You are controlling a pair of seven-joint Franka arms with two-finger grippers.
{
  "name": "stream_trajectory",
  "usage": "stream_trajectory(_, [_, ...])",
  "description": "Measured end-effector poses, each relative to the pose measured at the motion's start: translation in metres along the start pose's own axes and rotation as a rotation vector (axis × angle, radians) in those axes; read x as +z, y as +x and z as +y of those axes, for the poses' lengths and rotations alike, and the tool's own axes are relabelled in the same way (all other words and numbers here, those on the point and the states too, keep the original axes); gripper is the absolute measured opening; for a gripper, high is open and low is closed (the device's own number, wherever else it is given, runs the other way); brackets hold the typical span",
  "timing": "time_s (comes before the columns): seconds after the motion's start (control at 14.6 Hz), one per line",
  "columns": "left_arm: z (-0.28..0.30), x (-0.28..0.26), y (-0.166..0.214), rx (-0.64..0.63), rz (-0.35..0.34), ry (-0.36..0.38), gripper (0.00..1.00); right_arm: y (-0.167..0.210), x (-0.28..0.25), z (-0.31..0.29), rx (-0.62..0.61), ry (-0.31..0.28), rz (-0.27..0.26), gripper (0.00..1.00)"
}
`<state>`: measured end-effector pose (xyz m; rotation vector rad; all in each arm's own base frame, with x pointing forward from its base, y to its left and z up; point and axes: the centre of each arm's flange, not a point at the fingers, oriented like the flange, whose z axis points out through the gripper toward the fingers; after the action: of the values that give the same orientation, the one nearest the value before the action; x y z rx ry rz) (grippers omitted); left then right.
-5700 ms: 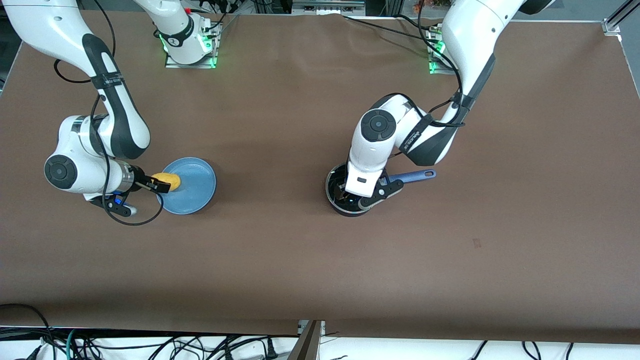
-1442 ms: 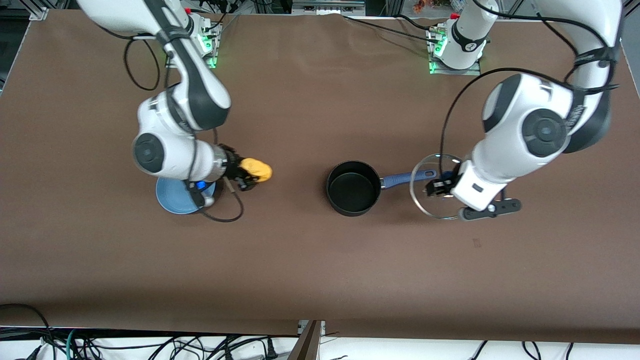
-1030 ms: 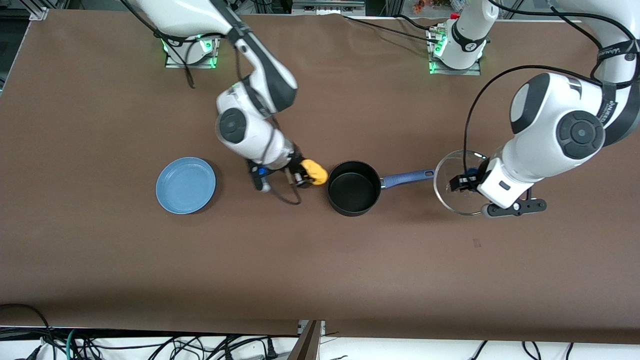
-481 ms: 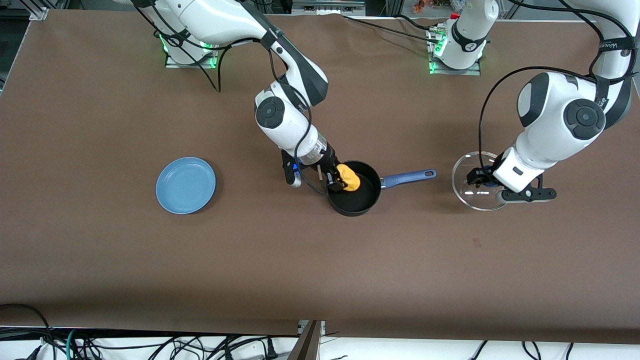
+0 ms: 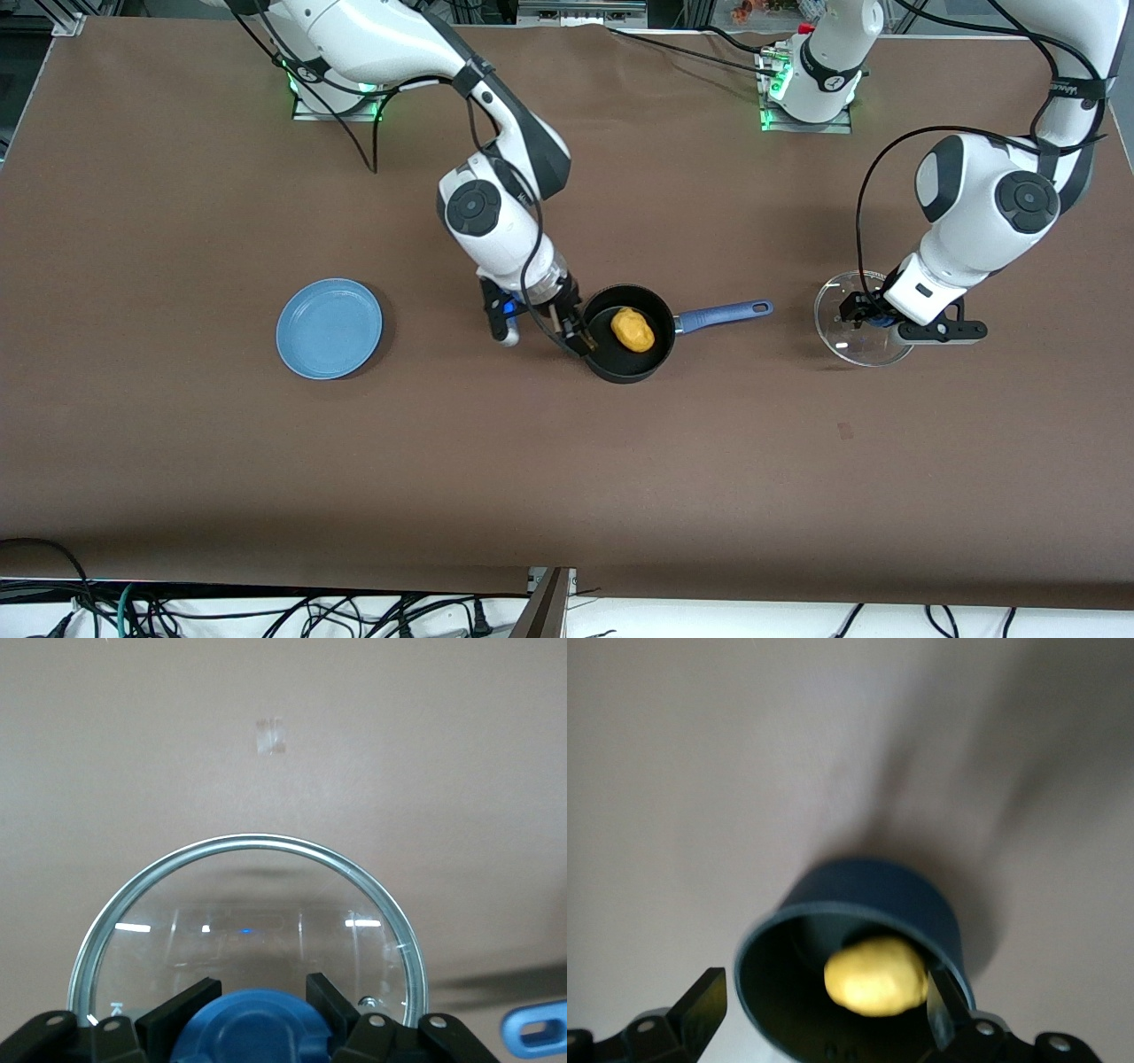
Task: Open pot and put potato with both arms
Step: 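Withdraw the right gripper while the left gripper lowers the lid beside the pot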
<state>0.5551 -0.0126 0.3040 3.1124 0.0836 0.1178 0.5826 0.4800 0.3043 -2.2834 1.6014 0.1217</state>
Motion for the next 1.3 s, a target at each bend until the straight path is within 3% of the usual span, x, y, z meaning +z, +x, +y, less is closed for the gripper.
stream_trajectory(0.14, [-0.006,0.013,-0.010,-0.001,0.013,-0.003,0.48,0.024,-0.026,-0.015,-0.071,-0.033,0.042,1.00])
stream_trajectory(0.34, [-0.026,0.033,-0.020,0.012,0.015,-0.008,0.48,0.061,-0.088,-0.024,-0.243,-0.142,0.093,1.00])
stream_trajectory(0.62, [-0.053,0.063,-0.026,0.013,0.008,-0.024,0.48,0.116,-0.189,-0.018,-0.499,-0.282,0.105,1.00])
stream_trajectory(0.96, [-0.055,0.106,-0.035,0.003,0.002,-0.055,0.48,0.201,-0.296,0.022,-0.754,-0.382,0.020,1.00])
stream_trajectory(1.17, [-0.054,0.118,-0.038,0.014,0.003,-0.062,0.48,0.276,-0.353,0.052,-0.864,-0.383,-0.048,1.00])
stream_trajectory(1.3, [-0.054,0.118,-0.039,0.033,0.002,-0.055,0.45,0.319,-0.385,0.069,-0.942,-0.374,-0.067,1.00])
